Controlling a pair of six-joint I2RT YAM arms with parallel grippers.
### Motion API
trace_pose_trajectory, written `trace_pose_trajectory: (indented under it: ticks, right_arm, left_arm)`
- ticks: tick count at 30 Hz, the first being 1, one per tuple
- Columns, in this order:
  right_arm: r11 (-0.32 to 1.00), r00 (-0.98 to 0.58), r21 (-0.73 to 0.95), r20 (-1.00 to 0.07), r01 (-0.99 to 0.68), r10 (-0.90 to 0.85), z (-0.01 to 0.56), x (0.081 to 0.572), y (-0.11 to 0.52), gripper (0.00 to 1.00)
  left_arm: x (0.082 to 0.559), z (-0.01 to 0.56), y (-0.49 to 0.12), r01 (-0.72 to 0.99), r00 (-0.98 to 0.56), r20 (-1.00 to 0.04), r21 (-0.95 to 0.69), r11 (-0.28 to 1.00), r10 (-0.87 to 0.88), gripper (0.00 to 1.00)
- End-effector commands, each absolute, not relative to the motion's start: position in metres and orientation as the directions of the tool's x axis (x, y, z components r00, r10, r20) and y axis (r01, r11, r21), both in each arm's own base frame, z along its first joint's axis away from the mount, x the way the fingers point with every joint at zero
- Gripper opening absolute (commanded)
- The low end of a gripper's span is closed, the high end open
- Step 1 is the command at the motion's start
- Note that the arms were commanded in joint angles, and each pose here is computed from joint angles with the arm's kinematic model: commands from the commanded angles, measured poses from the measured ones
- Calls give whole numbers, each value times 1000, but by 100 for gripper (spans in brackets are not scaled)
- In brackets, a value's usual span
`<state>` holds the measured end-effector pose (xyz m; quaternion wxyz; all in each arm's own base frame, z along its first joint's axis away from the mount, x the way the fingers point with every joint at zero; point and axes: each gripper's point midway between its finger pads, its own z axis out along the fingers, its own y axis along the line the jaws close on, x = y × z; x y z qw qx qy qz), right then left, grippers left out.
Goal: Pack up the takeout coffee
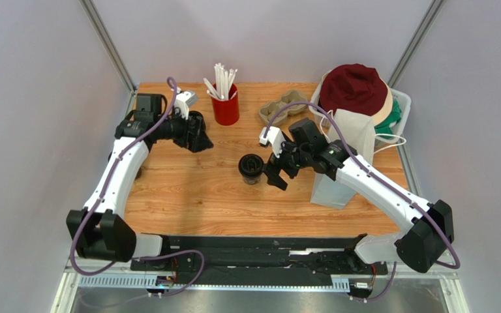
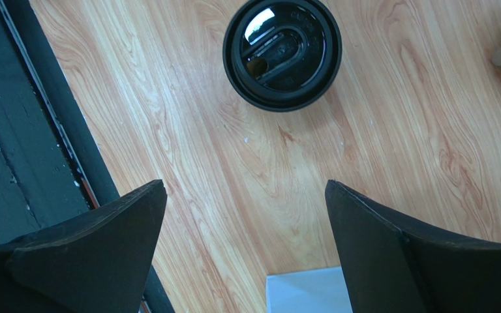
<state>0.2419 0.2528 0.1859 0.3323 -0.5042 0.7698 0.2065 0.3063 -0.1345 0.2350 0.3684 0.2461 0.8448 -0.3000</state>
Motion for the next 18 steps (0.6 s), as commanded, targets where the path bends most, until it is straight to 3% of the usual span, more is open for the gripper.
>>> trace_pose_trajectory:
  ticks: [1, 7, 18]
  right_arm:
    - [390, -239, -5, -782, -921, -575, 193, 252, 269, 99]
    - [507, -355, -122, -575, -853, -737, 129, 282, 233, 99]
    - [549, -391, -384, -417, -742, -821, 108, 309, 176, 99]
  left_arm:
    - [325, 268, -165, 744, -484, -843, -254, 618, 236, 99]
    - [343, 253, -197, 777, -486, -841, -290, 558, 239, 99]
    - [354, 242, -217, 793, -499, -836, -336, 508, 227, 99]
